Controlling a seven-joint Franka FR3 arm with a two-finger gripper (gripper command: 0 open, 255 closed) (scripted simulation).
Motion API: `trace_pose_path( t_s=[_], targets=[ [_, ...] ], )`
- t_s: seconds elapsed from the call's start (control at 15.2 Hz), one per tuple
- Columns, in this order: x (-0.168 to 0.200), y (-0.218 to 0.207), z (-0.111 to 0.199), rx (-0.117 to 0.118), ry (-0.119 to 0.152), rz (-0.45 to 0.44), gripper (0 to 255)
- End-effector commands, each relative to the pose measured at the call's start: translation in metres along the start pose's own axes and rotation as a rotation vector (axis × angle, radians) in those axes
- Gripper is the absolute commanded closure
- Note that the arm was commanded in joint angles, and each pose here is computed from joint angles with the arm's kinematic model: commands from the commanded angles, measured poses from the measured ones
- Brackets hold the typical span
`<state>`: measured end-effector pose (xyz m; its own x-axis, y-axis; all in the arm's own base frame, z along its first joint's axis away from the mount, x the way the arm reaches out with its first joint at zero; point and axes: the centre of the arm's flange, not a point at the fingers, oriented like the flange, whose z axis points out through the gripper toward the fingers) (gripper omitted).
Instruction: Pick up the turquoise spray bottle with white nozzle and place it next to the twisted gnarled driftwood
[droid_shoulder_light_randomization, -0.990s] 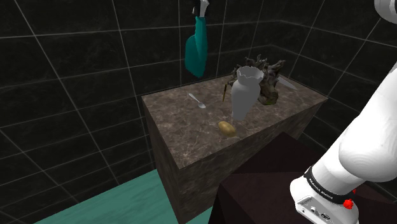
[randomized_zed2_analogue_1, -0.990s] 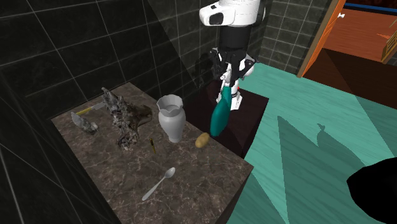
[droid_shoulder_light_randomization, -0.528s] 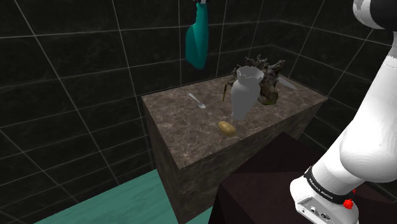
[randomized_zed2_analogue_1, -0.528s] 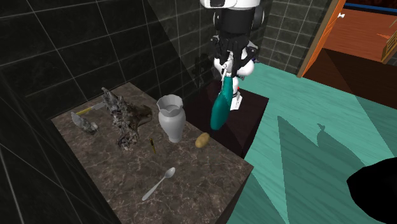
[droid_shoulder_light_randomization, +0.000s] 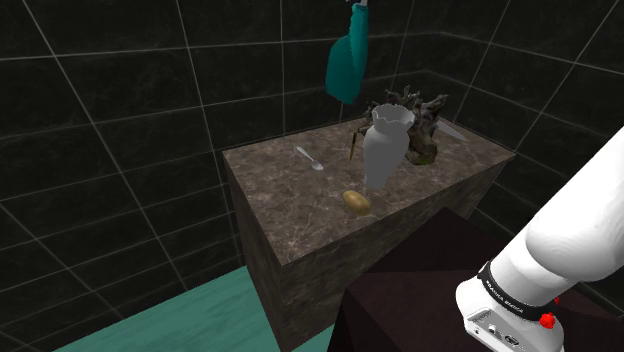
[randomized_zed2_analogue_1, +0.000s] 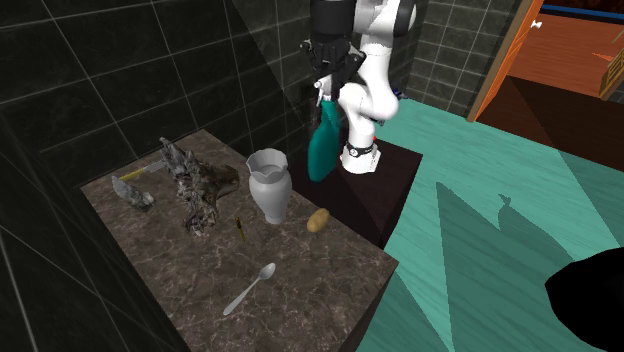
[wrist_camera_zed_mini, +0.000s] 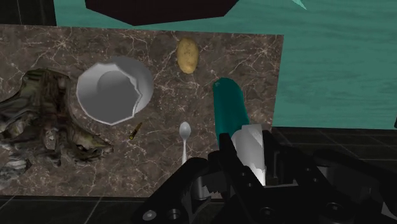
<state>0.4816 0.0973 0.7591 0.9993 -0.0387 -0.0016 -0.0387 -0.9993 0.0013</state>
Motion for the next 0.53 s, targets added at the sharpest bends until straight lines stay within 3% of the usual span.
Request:
trace_pose_path(
  t_s=[0.0,0.46],
  targets=[
    [-0.009,0.026,0.000,0.001,0.000,-0.001,255],
    [-0.036,0.114,0.000,0.001,0.000,-0.001,255]
  ],
)
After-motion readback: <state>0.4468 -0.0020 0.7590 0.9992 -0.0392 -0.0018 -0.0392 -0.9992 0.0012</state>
